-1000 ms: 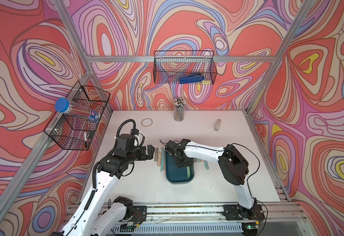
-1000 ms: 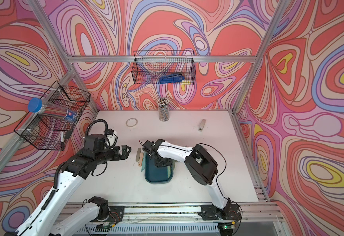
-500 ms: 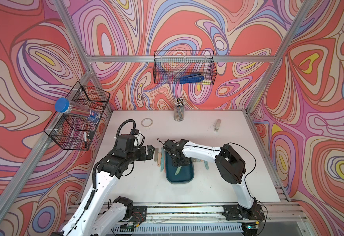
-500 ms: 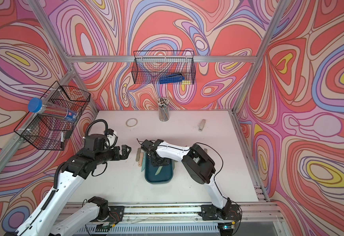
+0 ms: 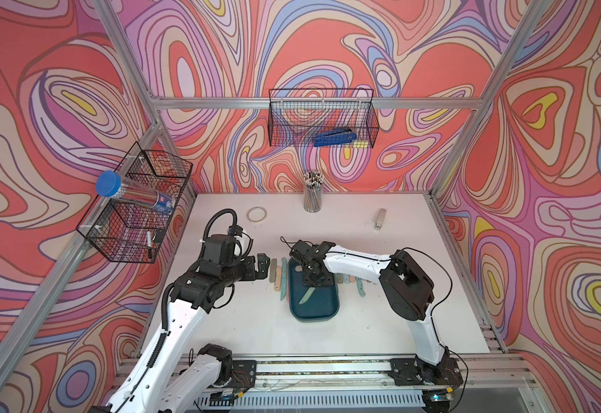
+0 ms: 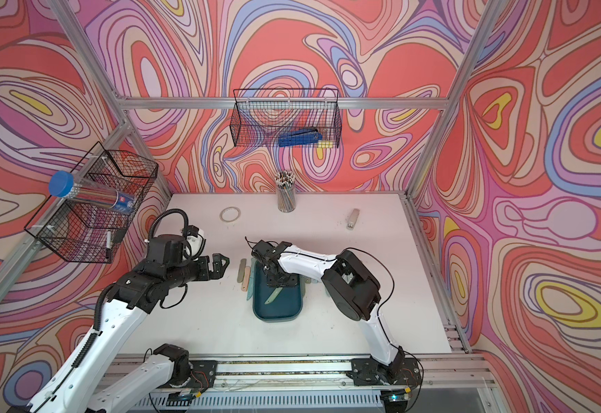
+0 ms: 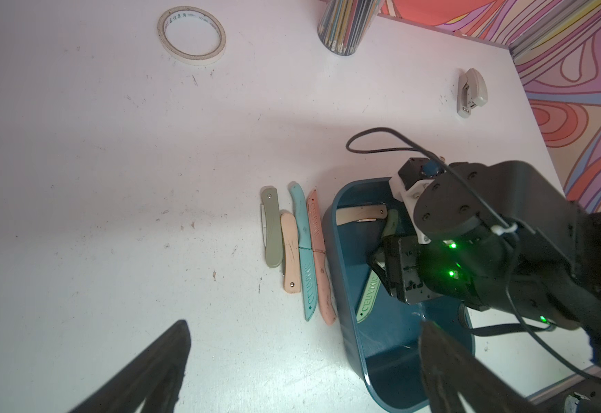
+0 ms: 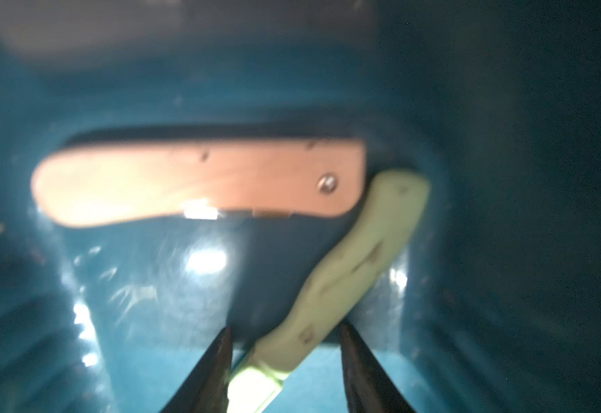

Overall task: Take the fruit knife out of the storage box
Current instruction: Pick up the fruit knife from the storage box.

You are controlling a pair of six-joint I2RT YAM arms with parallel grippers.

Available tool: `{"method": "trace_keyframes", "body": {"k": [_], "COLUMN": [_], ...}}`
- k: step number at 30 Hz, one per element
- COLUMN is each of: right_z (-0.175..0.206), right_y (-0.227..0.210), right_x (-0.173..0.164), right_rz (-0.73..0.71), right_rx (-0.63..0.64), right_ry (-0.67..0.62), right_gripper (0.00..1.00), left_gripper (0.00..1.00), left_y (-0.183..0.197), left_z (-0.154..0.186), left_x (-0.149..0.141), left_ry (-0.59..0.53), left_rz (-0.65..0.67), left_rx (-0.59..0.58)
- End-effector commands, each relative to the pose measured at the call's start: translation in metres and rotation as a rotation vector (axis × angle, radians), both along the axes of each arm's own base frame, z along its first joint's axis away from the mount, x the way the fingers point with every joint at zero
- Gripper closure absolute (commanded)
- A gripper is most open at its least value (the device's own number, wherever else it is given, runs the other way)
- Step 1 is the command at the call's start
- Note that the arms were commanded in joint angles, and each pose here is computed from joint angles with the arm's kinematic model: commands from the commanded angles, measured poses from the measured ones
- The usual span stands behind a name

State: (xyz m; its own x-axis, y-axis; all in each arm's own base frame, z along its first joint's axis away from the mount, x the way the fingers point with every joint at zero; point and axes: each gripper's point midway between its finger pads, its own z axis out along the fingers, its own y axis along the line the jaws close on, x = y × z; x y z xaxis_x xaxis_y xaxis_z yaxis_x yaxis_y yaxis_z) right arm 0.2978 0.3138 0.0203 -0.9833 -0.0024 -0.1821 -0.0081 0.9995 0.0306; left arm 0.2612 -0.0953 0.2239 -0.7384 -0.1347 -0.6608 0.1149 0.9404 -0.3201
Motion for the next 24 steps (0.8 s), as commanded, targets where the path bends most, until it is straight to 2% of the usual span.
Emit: {"method": "trace_keyframes", "body": {"k": [1, 4, 9, 13, 24], "right_z": [-0.027, -0.030, -0.033, -0.027, 0.011], "right_y": [-0.017, -0.016, -0.015, -0.017, -0.020], "right_x": [-0.004, -0.005, -0.011, -0.011, -0.001], "right_rz": [-0.029, -0.025, -0.021, -0.022, -0.030], "right_rx": [-0.055, -0.051, -0.039, -0.037, -0.017], "right_ry": [0.057, 0.075, 0.101, 0.090, -0.002], "right_gripper": [0.52, 0.57, 0.71, 0.78, 0.80], "left_gripper": [0.00, 0.00, 0.00, 0.00, 0.00], "left_y": [-0.001, -0.001, 0.000, -0.001, 0.000], "left_z": [0.000, 0.000, 0.001, 0.000, 0.001], "left_x": [0.001, 0.001, 0.001, 0.001, 0.001], "left_ry": [-0.015, -0.013, -0.018, -0.015, -0.016], "left_rz": [-0.010, -0.010, -0.007, -0.009, -0.008], "left_rx": [0.005, 0.007, 0.007, 0.007, 0.007]}}
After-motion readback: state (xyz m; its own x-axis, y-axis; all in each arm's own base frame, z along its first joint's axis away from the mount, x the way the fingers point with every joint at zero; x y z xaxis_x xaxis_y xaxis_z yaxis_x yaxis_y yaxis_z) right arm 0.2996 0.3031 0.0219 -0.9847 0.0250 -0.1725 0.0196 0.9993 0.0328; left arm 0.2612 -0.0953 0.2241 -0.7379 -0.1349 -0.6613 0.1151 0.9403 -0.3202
